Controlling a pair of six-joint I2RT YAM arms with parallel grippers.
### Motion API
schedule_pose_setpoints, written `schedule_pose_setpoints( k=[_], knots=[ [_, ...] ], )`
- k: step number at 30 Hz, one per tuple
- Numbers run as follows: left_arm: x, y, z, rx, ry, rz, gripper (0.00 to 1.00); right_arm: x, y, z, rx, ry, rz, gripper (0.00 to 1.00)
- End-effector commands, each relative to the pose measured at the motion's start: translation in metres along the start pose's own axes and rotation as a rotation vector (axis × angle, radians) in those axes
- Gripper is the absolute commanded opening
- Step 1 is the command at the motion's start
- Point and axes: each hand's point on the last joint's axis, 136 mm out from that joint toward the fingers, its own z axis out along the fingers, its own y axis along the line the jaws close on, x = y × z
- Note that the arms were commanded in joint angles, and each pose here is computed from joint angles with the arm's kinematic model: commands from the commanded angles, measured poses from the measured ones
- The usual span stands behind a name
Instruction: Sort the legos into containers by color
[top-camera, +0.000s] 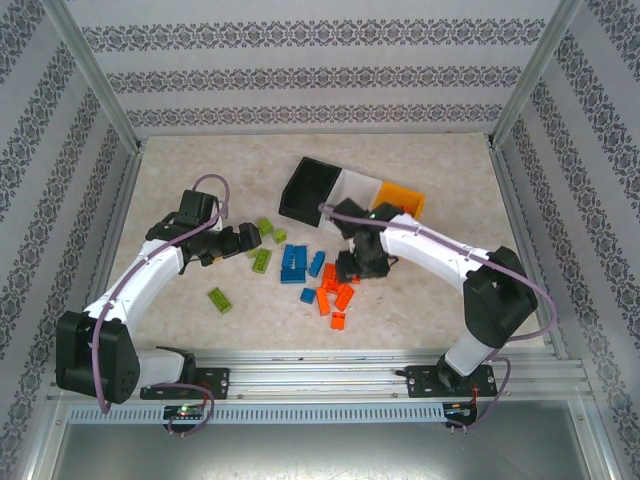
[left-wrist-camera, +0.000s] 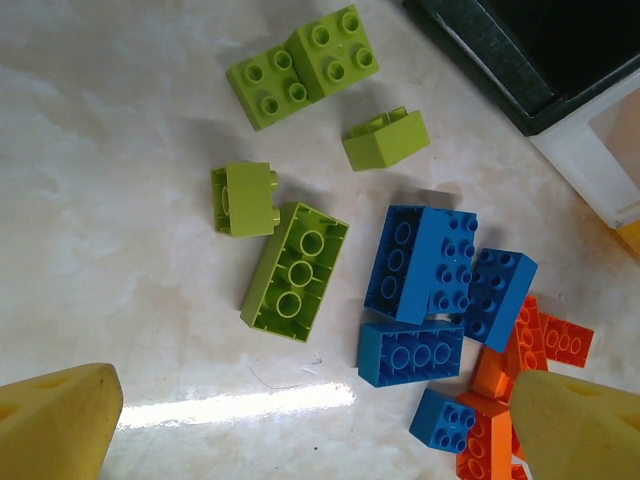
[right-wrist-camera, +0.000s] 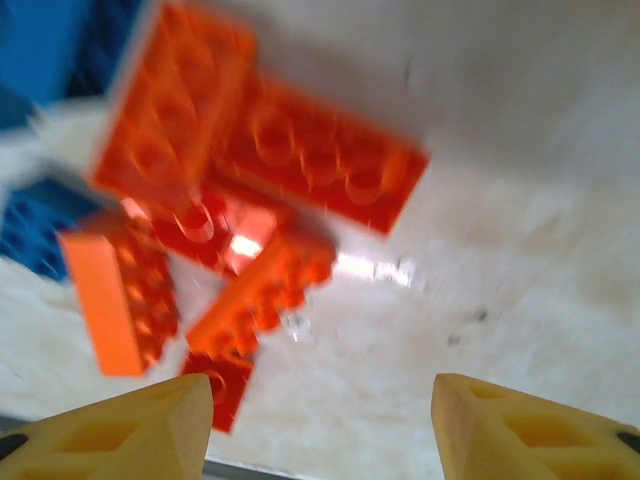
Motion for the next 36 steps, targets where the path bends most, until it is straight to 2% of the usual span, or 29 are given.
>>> schedule_pose_setpoints(
  k=[1,5,10,14,20,32,36],
  knots=[
    [-0.003,-0.004,-0.002,0.035,-0.027,-0.008,1.00,0.021,0.013,0.004,-0.063,-0.001,0.044,0.60],
    [0.002,-0.004,-0.001,0.044,-0.029,-0.027,1.00,0.045,0.034,0.021,-0.137,0.022,0.027,0.60],
    [0.010,-0.009,0.003,0.042,-0.006,-0.013,1.00,0.066,0.040,0.039,-0.093,0.063,-0.012,0.65],
    [0.018,-0.011,0.005,0.042,0.014,-0.008,1.00,0.069,0.048,0.048,-0.084,0.058,-0.030,0.70],
    [0.020,-0.011,0.004,0.037,0.021,-0.002,1.00,0.068,0.056,0.058,-0.027,0.062,-0.074,0.71],
    [0.024,-0.008,0.006,0.038,0.020,-0.018,1.00,0.060,0.049,0.069,0.054,0.064,-0.065,0.64],
    [0.023,-0.008,0.006,0.037,0.020,-0.014,1.00,0.057,0.049,0.068,0.063,0.051,-0.067,0.56]
  ],
)
